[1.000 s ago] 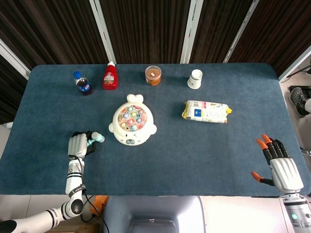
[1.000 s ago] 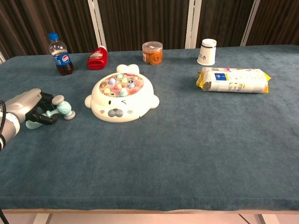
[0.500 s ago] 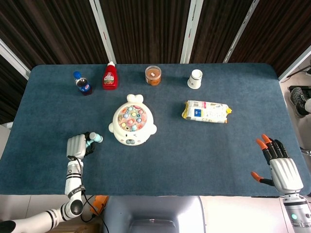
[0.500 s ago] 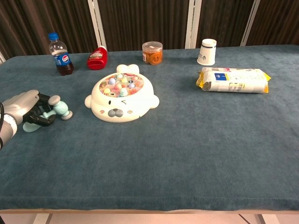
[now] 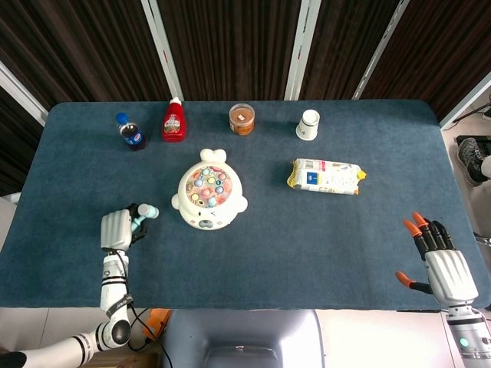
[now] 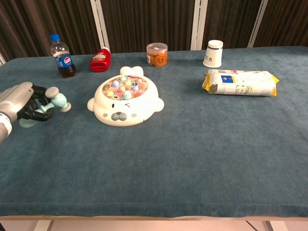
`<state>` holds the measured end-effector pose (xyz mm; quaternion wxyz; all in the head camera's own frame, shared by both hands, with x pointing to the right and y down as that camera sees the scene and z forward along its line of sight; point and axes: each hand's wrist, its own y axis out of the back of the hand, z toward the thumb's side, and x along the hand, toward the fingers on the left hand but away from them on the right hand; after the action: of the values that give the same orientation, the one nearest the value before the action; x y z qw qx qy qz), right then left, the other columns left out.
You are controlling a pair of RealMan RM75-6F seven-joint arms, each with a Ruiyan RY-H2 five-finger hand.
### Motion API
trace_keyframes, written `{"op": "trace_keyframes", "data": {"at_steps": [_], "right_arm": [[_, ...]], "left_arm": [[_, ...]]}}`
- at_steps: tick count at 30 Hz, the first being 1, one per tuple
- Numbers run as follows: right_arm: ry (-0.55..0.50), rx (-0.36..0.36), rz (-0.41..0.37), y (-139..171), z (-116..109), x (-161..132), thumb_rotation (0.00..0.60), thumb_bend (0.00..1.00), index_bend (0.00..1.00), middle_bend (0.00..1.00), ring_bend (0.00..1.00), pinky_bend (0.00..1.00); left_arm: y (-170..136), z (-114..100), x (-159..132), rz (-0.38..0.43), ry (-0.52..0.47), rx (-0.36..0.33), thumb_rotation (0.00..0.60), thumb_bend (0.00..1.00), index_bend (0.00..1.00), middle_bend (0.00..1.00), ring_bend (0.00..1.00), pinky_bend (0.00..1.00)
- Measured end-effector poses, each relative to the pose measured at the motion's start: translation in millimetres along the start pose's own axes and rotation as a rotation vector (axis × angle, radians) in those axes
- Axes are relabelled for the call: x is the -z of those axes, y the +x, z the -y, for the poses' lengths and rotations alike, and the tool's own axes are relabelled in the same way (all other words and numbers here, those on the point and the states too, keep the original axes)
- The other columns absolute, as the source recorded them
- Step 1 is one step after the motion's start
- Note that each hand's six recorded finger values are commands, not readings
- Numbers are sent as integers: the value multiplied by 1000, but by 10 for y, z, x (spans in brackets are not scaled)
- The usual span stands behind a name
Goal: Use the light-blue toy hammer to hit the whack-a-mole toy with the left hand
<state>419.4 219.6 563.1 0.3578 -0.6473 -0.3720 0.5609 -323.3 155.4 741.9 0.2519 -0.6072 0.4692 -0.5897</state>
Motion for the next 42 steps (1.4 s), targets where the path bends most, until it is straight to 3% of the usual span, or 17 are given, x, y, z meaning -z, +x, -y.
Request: {"op": "trace_keyframes", "data": {"at_steps": [7, 11, 16, 27, 42], "right_arm": [[1, -7, -7, 7, 10, -14, 600, 181, 0, 0, 0, 0], [2, -14, -15, 9, 24, -32, 600, 181, 0, 0, 0, 0], [3, -21, -23, 10, 30, -44, 600, 181, 0, 0, 0, 0], [-4, -22, -21, 5, 13, -23, 600, 181, 0, 0, 0, 0], [-14, -42, -15, -26, 19, 14, 600, 181, 0, 0, 0, 0]], "left_arm": [[-63, -112, -92, 24, -145, 0, 600, 864, 663, 946, 853, 1000], [-86, -221, -229, 39, -288, 51, 600, 877, 653, 986, 914, 1000], [-35, -450, -409, 53, -382, 93, 600, 880, 645, 1000, 946, 1000], [267, -690, -847, 94, -287, 50, 600, 890, 645, 1000, 958, 1000], [512, -319, -1372, 155, -89, 79, 600, 892, 649, 1000, 982, 1000]]}}
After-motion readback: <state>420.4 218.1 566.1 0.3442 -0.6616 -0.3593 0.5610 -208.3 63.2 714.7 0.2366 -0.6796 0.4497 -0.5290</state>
